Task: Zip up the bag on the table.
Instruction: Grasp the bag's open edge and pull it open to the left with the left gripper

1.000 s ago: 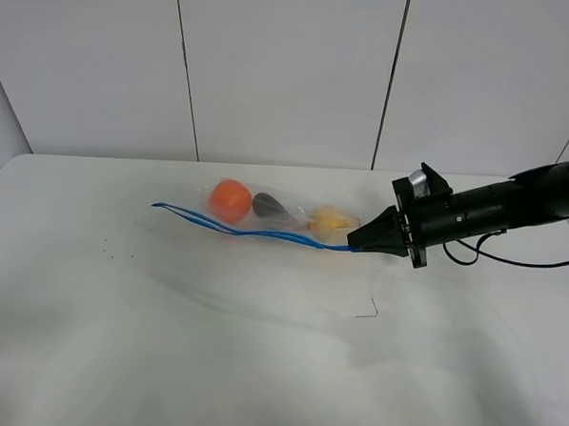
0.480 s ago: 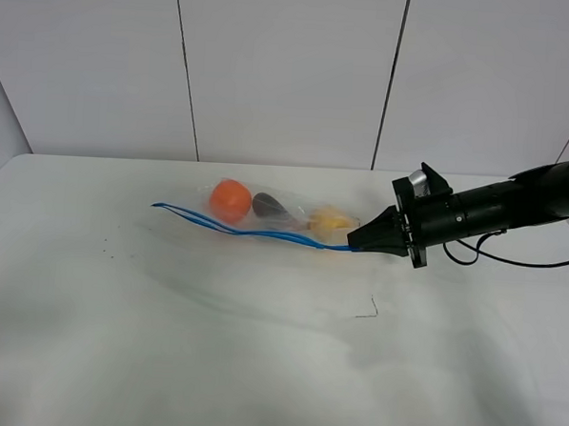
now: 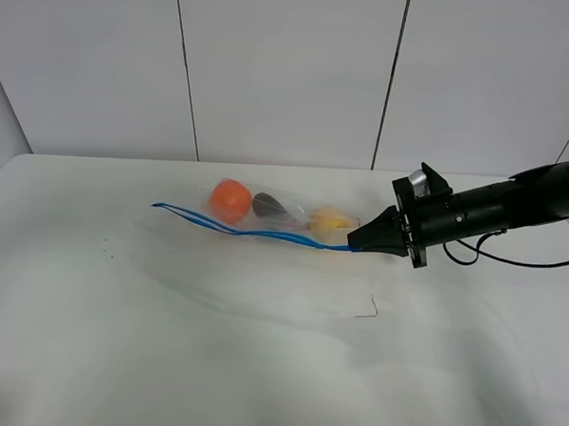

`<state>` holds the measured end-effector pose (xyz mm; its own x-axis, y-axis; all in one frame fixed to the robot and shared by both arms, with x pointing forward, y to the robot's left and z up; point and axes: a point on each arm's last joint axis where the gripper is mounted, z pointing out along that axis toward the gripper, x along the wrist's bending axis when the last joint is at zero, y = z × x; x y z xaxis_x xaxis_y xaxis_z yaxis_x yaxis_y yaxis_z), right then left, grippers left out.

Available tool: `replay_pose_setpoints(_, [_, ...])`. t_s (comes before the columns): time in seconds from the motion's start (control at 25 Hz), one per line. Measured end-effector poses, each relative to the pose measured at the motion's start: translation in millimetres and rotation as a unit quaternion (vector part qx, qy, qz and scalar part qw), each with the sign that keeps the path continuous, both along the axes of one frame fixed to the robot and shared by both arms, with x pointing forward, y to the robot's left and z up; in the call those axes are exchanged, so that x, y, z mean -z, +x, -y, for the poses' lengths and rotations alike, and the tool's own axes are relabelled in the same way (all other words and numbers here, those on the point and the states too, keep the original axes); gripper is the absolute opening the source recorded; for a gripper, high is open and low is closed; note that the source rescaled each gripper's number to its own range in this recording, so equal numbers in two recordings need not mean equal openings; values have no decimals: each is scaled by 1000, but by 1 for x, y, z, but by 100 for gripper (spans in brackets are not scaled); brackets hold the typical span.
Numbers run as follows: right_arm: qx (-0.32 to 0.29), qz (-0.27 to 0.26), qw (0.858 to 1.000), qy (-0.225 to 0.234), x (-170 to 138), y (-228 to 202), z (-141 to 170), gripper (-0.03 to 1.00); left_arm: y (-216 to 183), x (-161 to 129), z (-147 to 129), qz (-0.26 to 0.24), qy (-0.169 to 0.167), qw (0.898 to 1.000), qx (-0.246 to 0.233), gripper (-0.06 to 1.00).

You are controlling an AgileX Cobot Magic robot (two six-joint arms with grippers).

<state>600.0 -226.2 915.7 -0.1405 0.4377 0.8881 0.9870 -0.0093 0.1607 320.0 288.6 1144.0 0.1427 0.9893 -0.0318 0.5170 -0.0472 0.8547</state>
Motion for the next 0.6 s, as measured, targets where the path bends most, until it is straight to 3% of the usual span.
replay_pose_setpoints(0.16, [0,0,1000,0,0,0,0,0,45,4,15,-40,-40,997,54,100])
replay_pose_setpoints(0.28, [0,0,1000,0,0,0,0,0,71,16,28,-83,-87,988,98,100])
replay_pose_setpoints(0.44, [0,0,1000,0,0,0,0,0,95,37,45,-132,-175,966,140,100])
replay_pose_setpoints(0.6, [0,0,1000,0,0,0,0,0,106,63,53,-170,-254,942,137,100])
